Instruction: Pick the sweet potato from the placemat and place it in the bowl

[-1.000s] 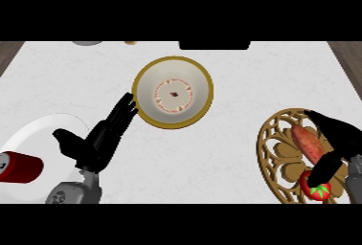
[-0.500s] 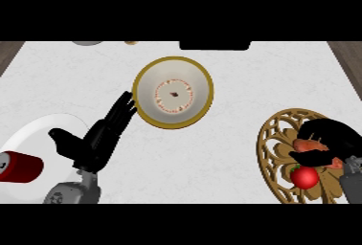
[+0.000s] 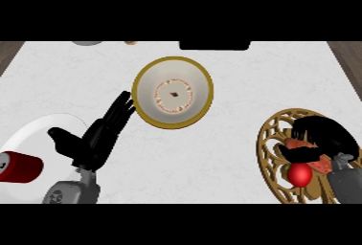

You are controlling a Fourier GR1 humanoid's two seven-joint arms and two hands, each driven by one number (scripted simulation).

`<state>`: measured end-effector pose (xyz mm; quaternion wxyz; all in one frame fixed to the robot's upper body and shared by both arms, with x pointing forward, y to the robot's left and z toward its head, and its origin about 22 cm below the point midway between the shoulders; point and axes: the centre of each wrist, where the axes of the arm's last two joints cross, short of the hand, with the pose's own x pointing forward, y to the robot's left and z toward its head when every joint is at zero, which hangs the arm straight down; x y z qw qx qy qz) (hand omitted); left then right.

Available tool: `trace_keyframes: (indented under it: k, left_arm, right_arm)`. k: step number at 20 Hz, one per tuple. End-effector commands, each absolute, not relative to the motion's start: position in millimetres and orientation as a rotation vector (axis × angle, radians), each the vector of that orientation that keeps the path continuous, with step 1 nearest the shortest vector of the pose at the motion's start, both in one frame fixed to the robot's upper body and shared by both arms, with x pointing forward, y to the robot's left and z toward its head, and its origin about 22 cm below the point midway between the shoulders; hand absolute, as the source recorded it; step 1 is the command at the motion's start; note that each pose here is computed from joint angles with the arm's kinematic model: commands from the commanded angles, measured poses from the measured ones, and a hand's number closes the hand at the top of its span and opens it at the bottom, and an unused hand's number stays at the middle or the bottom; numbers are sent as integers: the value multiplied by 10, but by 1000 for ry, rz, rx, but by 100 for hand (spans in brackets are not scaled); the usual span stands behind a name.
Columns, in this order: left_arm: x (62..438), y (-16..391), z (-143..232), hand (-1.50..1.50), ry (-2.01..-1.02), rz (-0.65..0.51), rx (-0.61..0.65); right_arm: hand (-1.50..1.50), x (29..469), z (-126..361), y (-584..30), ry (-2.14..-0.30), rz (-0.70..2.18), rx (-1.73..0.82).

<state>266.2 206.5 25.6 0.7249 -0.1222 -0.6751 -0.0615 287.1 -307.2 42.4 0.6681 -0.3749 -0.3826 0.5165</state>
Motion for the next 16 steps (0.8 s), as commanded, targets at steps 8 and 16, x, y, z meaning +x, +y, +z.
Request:
trace_keyframes:
  k: [8,16]
  left_arm:
    - [2720,1848,251,0,-1460,-191,-319]
    - [2677,1897,229,0,-1469,-166,-293]
  right_arm:
    - [150,2264,470,-484,-1268,1620,-709]
    - [150,1585,667,77,-1418,1476,-782]
